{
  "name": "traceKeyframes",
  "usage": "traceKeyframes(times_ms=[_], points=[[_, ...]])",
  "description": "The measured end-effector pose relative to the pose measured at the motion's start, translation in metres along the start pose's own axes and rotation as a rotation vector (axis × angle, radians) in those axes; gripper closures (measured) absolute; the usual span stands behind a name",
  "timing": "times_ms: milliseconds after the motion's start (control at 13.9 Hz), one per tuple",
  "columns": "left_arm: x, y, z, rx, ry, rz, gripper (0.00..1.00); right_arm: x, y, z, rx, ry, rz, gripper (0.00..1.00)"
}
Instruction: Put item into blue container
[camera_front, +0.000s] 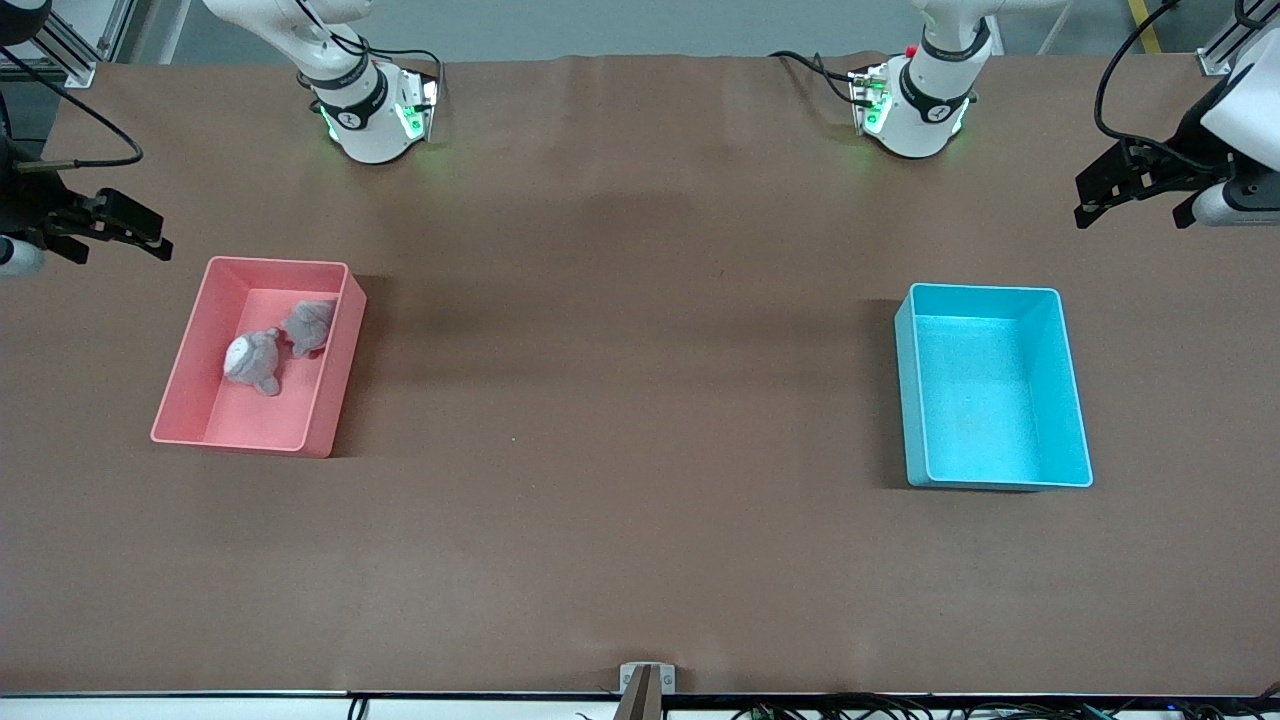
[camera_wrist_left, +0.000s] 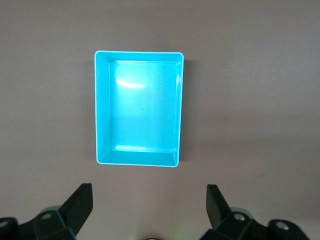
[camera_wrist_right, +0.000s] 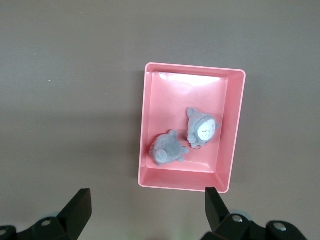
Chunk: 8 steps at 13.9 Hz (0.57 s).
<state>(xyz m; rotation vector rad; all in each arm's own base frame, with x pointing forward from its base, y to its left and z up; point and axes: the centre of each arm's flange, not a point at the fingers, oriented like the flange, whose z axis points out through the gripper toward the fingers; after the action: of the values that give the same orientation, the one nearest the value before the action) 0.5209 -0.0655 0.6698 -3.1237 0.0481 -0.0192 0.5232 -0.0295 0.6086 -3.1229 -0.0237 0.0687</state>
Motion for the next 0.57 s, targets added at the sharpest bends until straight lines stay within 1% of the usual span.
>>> traceKeyframes(times_ms=[215, 573], points=[[0.0, 0.0, -0.0001, 0.0, 0.0, 0.0, 0.0, -0.0001, 0.0014, 0.0, -0.013, -0.001, 0.0, 0.0], [0.0, -0.0002, -0.0001, 0.0, 0.0, 0.01, 0.0, -0.0001, 0.0013, 0.0, -0.014, -0.001, 0.0, 0.0]])
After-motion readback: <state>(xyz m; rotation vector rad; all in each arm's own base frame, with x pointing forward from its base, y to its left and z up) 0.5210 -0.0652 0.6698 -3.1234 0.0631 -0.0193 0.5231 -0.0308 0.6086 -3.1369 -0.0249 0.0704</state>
